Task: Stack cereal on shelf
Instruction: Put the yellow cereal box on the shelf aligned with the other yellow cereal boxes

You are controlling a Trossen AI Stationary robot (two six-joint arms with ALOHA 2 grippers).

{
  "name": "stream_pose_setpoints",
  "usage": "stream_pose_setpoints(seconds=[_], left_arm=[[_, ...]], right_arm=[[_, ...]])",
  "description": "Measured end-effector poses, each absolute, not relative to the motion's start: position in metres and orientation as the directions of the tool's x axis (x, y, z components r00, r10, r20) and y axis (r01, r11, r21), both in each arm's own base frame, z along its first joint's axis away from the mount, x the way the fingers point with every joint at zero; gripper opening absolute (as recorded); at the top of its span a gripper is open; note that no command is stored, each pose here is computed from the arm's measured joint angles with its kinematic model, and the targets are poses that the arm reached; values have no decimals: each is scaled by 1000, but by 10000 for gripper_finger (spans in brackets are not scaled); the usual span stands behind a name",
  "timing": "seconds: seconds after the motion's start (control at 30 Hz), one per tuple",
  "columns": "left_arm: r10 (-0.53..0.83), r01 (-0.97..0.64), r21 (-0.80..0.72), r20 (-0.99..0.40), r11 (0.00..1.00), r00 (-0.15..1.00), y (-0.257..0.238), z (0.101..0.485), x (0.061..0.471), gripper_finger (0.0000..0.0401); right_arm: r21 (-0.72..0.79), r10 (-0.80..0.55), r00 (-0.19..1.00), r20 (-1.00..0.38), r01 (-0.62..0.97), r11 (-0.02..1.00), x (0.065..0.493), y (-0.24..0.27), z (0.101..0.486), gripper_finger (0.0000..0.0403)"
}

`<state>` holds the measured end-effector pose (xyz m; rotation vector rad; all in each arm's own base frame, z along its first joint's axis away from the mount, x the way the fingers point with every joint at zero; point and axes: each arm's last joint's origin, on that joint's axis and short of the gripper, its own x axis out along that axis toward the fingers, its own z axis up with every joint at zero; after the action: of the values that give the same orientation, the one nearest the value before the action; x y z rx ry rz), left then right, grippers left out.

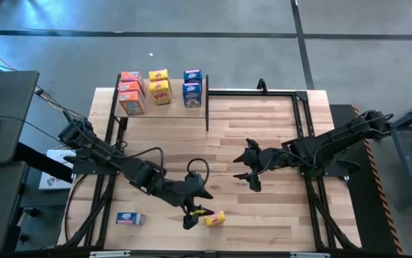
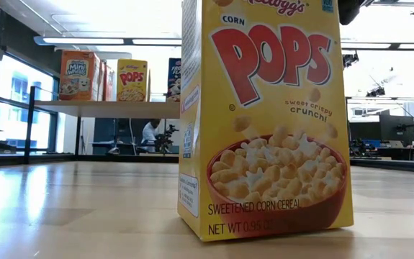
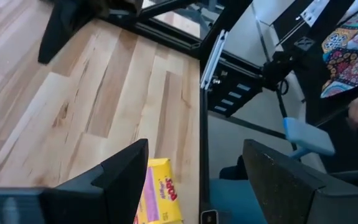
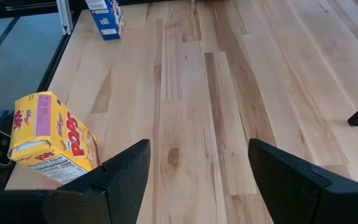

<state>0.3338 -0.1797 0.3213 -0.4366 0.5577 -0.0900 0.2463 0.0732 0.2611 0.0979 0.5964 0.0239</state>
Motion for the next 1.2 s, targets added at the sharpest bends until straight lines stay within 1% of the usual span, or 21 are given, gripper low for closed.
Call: stream_pose_setpoints(seconds=[0.1,0.23,0.3,0.47,0.57,0.87,1.2], left_arm=[[-181,-49,-409,-503,911,845,-176,332,335,253],[-99,-116,-356,-533,927,840,-170,341,333,253],[-80,-133,-342,-543,930,836,-168,342,332,253],[-63,-158,-337,-561,928,825,-170,339,331,253],[-24,-184,-294,-584,938,811,-175,330,333,253],[-12,-207,-265,-643,942,766,-191,296,347,253],[8,-210,-227,-662,951,750,-204,279,350,253]], right_arm=[[99,51,827,-560,6,995,246,73,261,264],[98,50,826,-561,6,995,246,73,261,264],[95,48,823,-565,8,995,246,73,260,264],[51,-16,811,-585,56,997,244,71,258,264],[38,-36,807,-589,71,997,244,70,257,264],[42,-37,802,-596,77,996,243,70,257,264],[45,-33,801,-598,74,996,243,70,256,264]])
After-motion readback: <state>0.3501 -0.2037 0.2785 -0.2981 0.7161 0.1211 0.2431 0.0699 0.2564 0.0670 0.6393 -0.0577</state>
